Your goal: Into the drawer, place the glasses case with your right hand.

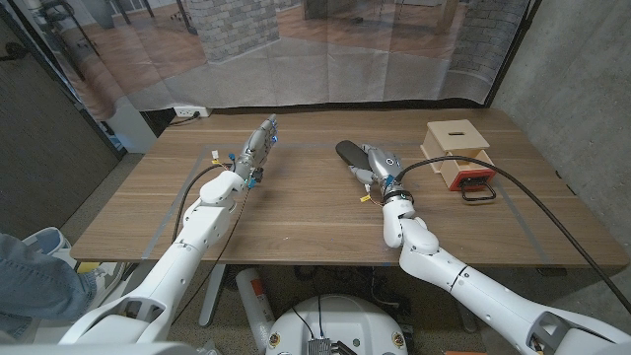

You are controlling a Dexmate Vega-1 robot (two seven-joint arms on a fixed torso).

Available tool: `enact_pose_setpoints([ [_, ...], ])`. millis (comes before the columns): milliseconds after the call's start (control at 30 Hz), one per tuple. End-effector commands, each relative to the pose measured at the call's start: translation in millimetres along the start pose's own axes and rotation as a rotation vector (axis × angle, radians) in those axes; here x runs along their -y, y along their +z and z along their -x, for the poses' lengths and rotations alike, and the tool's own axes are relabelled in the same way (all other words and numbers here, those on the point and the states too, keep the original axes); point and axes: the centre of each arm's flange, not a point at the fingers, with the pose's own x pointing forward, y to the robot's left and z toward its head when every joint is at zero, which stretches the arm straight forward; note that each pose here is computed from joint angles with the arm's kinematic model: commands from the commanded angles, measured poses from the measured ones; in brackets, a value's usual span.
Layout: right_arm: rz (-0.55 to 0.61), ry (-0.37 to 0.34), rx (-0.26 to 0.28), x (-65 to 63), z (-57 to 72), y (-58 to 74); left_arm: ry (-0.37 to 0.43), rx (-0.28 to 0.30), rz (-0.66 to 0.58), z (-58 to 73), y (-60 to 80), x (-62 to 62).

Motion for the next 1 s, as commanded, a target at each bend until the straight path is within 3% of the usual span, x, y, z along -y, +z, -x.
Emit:
enact_pose_setpoints([
  [33, 0.002, -0.052, 0.032, 18.4, -2.0, -6.9, -0.003, 0.006, 0.001, -2.0, 1.4, 2.8],
  [500, 0.024, -0.076, 0.021, 35.2, -2.9, -15.5, -0.002, 0.004, 0.004, 1.1, -1.3, 5.9],
  [1000, 0.055, -0.115, 0.055, 53.3, -4.1, -19.4, 0.000, 0.010, 0.006, 4.4, -0.8, 9.5],
])
